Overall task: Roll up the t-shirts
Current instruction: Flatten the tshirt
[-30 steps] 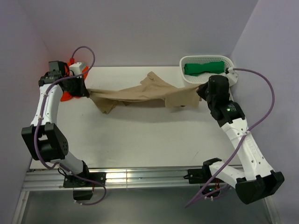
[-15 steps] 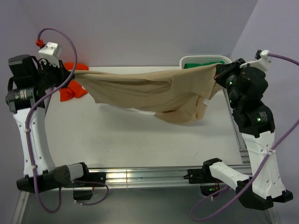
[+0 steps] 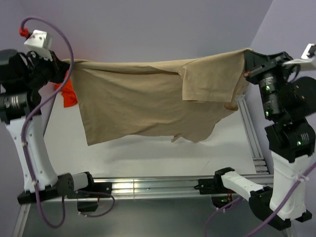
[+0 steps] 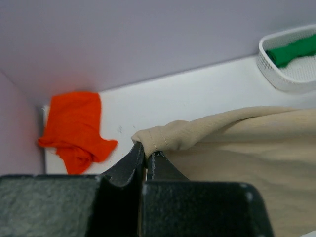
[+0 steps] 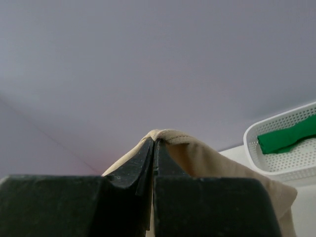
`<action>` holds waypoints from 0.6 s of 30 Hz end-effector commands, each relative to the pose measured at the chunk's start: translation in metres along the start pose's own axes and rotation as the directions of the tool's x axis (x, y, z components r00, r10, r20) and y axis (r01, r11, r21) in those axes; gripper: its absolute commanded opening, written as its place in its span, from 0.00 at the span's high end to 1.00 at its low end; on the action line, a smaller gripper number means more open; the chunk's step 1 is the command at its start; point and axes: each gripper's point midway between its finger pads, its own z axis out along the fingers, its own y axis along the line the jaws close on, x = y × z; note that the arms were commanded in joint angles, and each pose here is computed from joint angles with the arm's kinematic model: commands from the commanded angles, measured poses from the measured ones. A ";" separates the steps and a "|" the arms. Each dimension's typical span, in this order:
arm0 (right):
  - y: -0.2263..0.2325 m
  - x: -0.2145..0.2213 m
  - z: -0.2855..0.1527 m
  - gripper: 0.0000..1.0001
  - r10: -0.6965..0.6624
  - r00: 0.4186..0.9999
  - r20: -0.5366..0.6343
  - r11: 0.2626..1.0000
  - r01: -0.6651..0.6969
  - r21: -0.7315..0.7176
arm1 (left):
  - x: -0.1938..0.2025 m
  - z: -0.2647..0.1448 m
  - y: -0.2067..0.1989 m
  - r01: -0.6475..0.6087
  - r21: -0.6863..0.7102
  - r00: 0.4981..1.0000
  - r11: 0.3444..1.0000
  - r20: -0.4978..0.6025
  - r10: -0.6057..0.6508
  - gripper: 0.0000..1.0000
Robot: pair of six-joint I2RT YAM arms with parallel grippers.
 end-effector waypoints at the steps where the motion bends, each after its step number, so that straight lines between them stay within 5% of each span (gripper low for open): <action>1: -0.003 0.050 0.055 1.00 -0.043 0.993 -0.113 0.999 0.043 -0.002 | 0.053 0.051 0.016 0.134 0.058 0.968 0.989 -0.220 -0.118 1.00; 7: -0.007 0.123 0.138 1.00 -0.061 0.968 -0.242 0.998 0.058 -0.021 | 0.080 0.131 0.041 0.259 0.145 0.919 0.955 -0.342 -0.197 1.00; 10: -0.005 0.155 0.186 1.00 -0.075 0.957 -0.280 0.997 0.067 -0.040 | 0.056 0.171 0.064 0.234 0.147 0.954 0.961 -0.228 -0.197 1.00; 18: 0.029 0.121 0.246 1.00 -0.013 0.985 -0.172 0.989 -0.013 -0.148 | 0.004 0.198 0.077 0.205 0.175 0.979 0.963 -0.015 -0.205 1.00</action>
